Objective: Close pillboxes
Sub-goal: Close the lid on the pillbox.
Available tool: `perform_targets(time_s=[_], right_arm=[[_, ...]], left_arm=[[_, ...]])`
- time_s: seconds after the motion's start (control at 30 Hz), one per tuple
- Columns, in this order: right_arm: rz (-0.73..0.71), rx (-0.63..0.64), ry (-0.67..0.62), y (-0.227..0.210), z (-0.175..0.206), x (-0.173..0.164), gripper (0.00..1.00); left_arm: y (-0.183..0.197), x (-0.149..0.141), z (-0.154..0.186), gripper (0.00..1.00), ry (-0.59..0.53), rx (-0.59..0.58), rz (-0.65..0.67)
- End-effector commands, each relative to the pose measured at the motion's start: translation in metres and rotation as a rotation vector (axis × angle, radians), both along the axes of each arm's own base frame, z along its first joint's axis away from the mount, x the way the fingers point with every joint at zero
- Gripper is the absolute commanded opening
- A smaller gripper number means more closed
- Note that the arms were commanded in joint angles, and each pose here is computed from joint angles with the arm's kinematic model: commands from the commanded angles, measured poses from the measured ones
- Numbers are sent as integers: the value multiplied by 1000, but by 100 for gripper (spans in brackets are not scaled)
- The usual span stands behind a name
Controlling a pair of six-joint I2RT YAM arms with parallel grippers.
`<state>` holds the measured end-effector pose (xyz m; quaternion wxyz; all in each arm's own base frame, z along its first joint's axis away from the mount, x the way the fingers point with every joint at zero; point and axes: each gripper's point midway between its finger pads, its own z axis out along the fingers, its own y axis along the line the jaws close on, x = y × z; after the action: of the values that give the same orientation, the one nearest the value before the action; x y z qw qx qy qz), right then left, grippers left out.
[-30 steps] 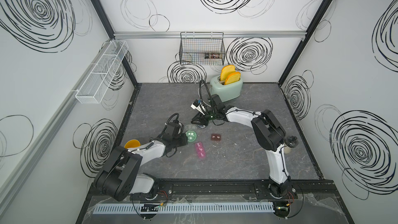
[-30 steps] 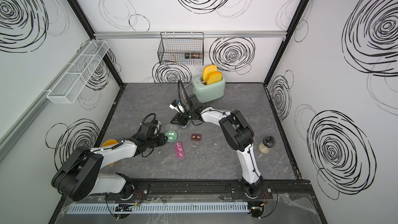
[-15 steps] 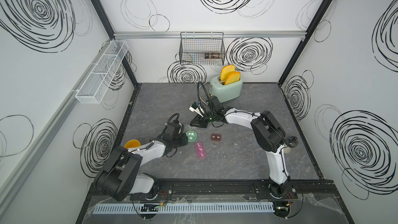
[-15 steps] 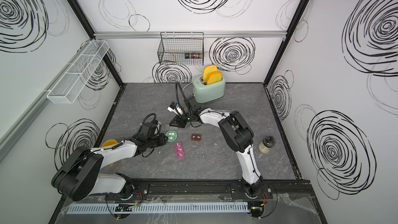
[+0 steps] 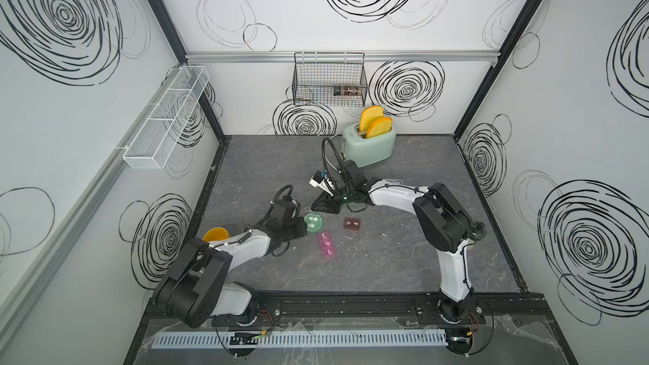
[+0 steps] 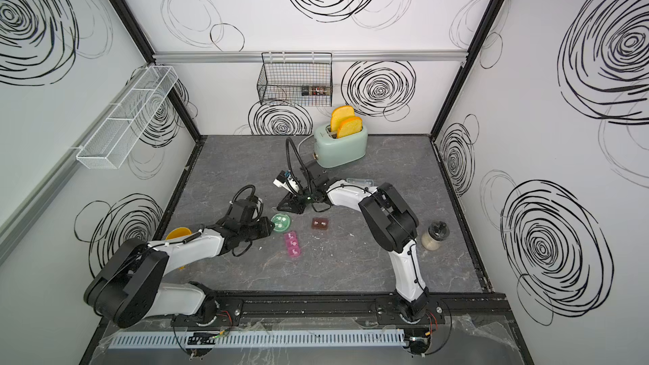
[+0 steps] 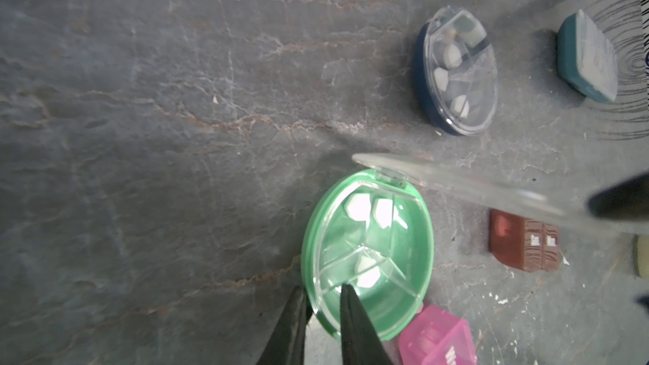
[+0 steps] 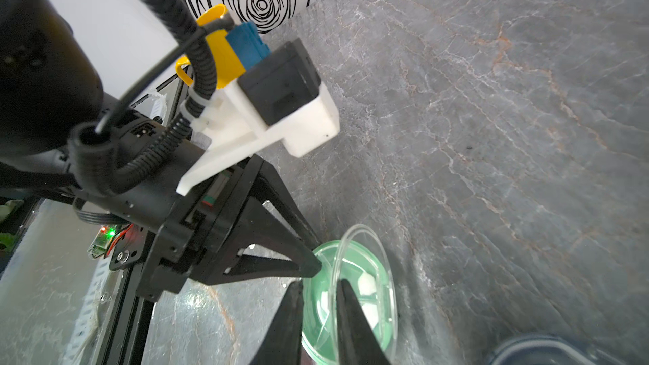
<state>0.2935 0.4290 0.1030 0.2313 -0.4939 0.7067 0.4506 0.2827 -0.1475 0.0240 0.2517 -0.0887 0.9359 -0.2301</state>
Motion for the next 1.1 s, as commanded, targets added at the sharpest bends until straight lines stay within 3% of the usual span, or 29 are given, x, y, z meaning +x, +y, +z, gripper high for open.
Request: perform_targets(time_s=[0.0,0.47,1.07], right_arm=[[38,44,-18,2,16,-10,22],[40,12,18,2,3,-20,22],[-5,-69,41,5,-24,-24,23]], left_arm=[[-4,9,8,23,-45,-20,19],[0,9,17,24,-82,-25,46],[35,0,40,42,-129,-12,137]])
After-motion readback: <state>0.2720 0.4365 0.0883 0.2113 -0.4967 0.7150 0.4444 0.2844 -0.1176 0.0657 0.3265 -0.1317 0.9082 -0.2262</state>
